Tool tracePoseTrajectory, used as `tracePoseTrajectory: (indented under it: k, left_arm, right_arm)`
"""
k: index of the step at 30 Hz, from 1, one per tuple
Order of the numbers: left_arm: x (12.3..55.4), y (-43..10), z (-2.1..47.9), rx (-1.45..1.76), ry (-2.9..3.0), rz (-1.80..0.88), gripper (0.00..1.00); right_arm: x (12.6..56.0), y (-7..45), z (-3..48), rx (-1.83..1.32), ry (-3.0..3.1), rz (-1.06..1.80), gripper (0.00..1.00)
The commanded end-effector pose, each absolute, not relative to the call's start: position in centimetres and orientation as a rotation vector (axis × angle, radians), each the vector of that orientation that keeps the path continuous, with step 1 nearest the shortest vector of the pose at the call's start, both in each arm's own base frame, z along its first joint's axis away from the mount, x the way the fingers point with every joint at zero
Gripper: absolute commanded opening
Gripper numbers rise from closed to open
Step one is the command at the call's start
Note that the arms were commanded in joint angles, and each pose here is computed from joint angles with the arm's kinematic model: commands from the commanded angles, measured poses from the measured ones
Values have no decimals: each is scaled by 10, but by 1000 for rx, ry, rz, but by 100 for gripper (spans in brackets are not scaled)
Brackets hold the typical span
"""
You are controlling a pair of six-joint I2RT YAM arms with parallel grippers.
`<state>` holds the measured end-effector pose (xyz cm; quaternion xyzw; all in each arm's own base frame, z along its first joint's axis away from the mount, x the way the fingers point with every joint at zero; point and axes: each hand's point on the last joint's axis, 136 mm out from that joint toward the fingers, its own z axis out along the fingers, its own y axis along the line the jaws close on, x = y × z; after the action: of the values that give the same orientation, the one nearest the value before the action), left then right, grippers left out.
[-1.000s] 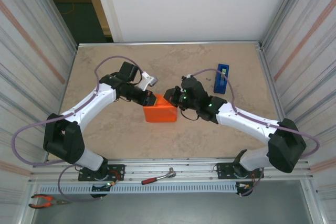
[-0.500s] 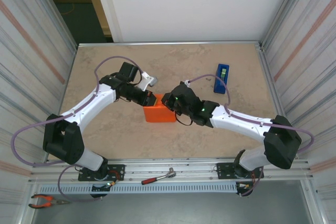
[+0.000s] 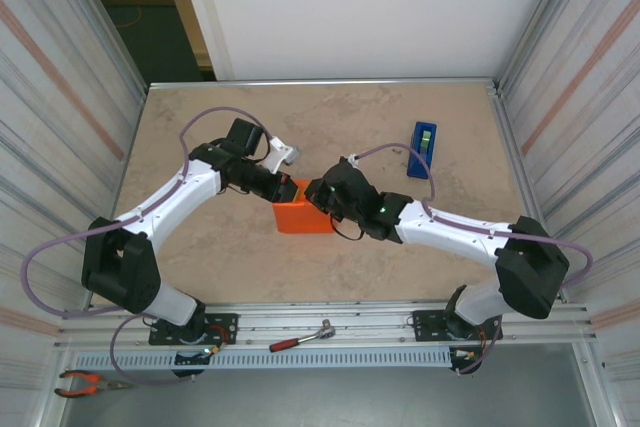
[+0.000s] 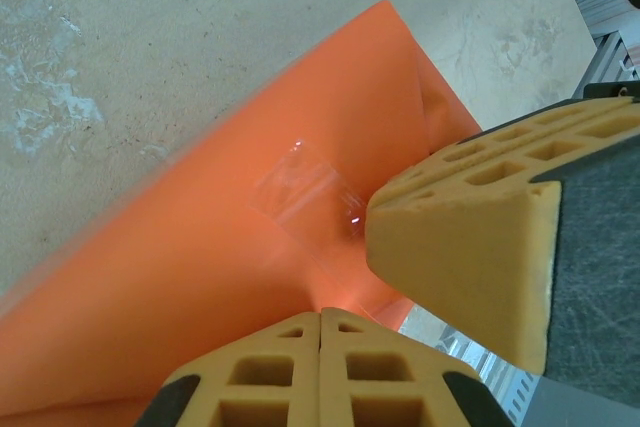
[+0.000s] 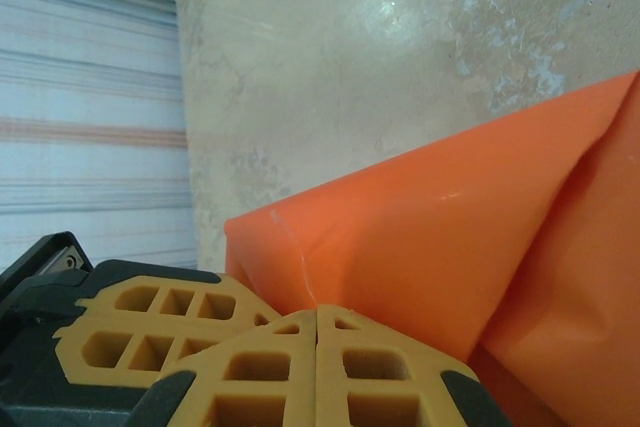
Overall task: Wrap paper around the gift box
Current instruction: Stick the wrapping paper to the gift box.
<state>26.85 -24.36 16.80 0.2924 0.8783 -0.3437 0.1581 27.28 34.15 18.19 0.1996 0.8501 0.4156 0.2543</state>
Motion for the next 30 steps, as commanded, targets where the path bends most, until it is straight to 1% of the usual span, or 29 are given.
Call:
tracePoseTrajectory:
  k: [1,10,16,23,30]
  left_arm:
    - [251,-229,134,838,2665,-917,0]
    - [250,-230,136,841,2660,-920,0]
    - [251,-230,136,838,2660,-923,0]
    - [251,-230,136,840,2658,-925,0]
    - [251,-231,136,838,2657,-930,0]
  right_arm:
    - [273,343,178,576,2318,1116,0]
    - [264,328,142,458,2475,867,0]
    - [257,324,128,349,2561,712,0]
    - [250,326,134,167,2568,603,0]
    - [249,322,131,127,2576,560,0]
